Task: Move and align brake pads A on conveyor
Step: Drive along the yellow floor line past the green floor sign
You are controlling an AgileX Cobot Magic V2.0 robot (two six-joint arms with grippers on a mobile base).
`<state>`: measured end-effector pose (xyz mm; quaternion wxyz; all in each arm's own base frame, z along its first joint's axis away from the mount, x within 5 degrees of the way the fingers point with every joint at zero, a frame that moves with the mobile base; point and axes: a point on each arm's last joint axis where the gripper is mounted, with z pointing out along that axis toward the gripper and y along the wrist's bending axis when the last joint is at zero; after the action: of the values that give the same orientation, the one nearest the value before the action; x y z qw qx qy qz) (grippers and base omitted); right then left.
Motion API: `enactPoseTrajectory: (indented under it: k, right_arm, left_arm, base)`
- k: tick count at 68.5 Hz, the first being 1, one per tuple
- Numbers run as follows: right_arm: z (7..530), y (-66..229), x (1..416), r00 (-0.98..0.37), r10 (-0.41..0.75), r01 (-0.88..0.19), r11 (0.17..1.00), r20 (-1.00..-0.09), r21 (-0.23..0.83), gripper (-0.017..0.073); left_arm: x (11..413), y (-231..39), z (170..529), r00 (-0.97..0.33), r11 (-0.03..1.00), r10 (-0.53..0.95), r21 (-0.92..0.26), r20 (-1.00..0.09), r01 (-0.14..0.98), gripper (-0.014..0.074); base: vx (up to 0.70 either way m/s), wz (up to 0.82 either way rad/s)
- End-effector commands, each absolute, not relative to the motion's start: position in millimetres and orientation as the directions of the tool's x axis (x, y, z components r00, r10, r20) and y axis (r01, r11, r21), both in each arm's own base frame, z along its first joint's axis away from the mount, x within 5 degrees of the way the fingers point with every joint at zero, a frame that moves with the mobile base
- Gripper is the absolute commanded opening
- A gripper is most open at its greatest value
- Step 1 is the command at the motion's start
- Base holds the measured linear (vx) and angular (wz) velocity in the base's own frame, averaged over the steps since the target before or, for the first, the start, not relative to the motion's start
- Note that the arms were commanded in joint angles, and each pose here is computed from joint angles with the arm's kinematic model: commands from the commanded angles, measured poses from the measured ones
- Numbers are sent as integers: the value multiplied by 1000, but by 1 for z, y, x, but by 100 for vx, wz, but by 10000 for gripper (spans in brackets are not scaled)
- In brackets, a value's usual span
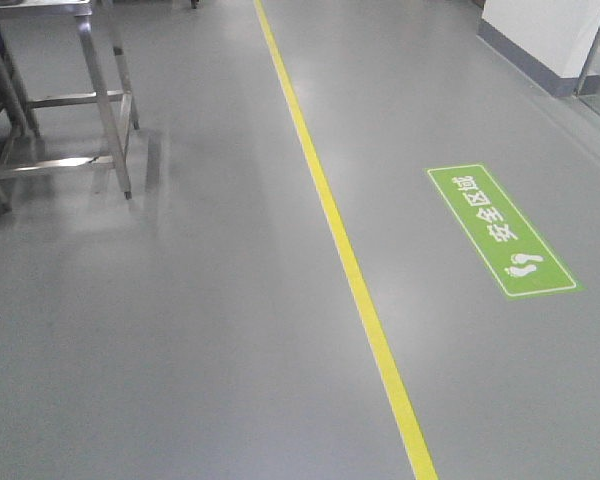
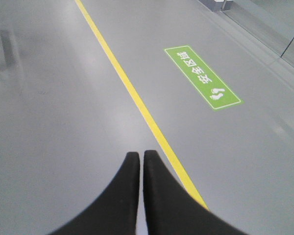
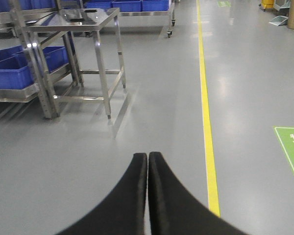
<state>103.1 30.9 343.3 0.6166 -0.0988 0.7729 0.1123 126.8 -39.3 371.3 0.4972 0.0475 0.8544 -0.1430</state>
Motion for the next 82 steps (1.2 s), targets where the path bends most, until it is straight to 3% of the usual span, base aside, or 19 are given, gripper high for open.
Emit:
enactPoseTrajectory:
  k: [1, 82]
  right_arm:
    - [357, 29, 104, -135, 5, -278, 960, -991, 42, -3]
    - [357, 29, 104, -135, 5, -278, 960, -991, 42, -3]
  left_arm:
    - [127, -40, 386, -422, 948, -90, -207, -902, 240, -6]
    - [127, -40, 386, -422, 948, -90, -207, -902, 240, -6]
  base:
    - [52, -12]
    - [51, -5]
